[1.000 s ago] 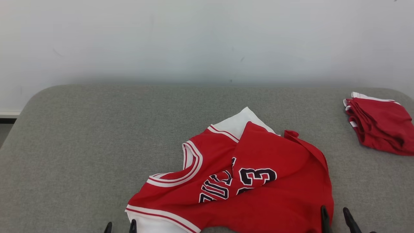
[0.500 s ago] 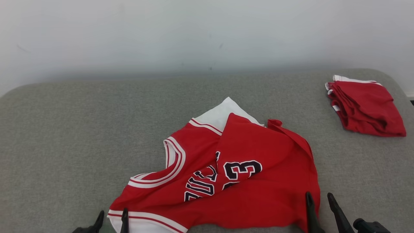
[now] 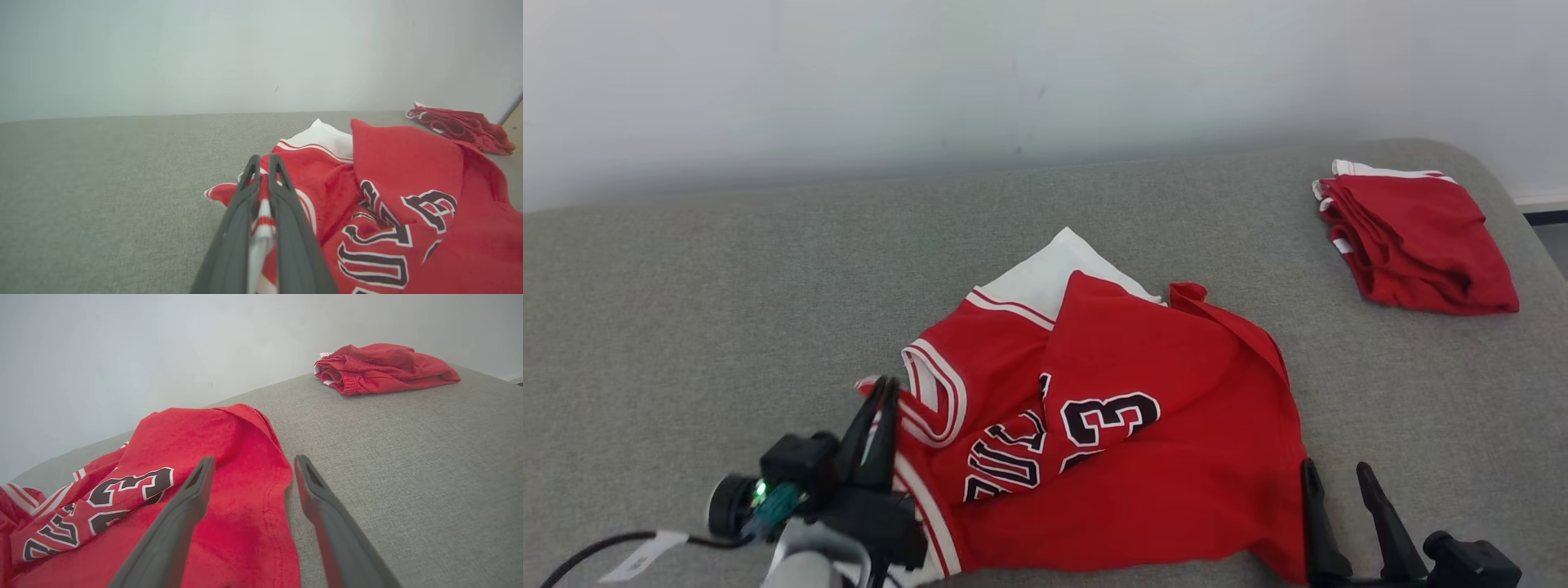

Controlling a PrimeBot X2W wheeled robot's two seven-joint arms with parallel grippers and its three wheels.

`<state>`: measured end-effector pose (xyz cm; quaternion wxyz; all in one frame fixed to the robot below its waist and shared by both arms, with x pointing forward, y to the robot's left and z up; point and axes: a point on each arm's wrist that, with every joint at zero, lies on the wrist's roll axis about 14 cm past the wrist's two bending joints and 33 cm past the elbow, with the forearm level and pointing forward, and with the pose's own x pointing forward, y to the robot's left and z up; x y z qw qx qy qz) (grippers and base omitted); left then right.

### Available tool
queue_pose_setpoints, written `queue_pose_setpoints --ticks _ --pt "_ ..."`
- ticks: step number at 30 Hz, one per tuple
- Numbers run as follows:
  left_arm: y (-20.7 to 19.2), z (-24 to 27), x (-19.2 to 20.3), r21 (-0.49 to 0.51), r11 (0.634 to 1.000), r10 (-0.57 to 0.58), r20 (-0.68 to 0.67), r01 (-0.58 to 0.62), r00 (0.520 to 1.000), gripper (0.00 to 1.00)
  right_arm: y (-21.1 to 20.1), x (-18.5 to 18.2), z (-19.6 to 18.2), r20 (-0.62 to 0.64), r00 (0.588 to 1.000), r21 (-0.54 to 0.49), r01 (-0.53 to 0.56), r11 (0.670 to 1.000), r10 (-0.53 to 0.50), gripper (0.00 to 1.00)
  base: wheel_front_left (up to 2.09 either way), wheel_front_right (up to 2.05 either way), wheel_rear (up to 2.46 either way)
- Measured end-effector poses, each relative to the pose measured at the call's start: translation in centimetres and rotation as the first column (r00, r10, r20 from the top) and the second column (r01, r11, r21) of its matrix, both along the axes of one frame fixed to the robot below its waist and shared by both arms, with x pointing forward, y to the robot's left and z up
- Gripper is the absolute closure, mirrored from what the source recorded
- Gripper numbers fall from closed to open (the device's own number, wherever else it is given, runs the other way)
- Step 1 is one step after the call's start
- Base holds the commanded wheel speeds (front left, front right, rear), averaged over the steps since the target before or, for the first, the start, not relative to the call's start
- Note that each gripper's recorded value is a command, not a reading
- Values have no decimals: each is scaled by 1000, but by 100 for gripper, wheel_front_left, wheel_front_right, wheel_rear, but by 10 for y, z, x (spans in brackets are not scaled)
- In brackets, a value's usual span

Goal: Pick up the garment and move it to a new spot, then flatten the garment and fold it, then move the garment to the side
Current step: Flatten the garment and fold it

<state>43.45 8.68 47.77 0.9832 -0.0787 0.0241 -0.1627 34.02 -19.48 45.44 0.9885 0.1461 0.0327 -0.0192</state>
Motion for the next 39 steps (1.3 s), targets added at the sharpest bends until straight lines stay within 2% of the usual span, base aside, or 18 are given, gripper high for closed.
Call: queue_pose_setpoints --ticks 4,9,10,11,17,26,33,39 --pt "-31 18 7 6 996 -92 51 92 994 100 -3 4 6 19 1000 -2 7 1000 -7 0 0 0 0" --pt "-46 -3 -2 29 989 -146 -18 147 989 98 -2 3 6 18 1000 -2 4 1000 -4 0 0 0 0" --pt "-44 -5 -2 34 989 -142 -26 143 990 60 -1 4 6 21 1000 0 2 1000 -2 0 0 0 0" --pt "-42 -5 -2 31 990 -135 -27 136 990 0 0 5 8 26 1000 0 1 1000 -1 0 0 0 0" --pt "-6 5 -4 10 999 -35 3 35 999 0 4 2 8 27 1000 6 -11 1000 11 0 0 0 0" --pt "61 -13 -38 13 990 142 -33 -142 989 0 6 1 15 49 999 7 -21 1000 21 0 0 0 0" --pt "81 -33 -68 8 976 216 -89 -216 972 0 -4 -11 11 37 999 -11 8 1000 -8 0 0 0 0" --pt "81 -60 -82 25 975 220 -176 -219 960 0 1 -25 -17 -60 998 -64 -25 998 21 0 0 0 0"
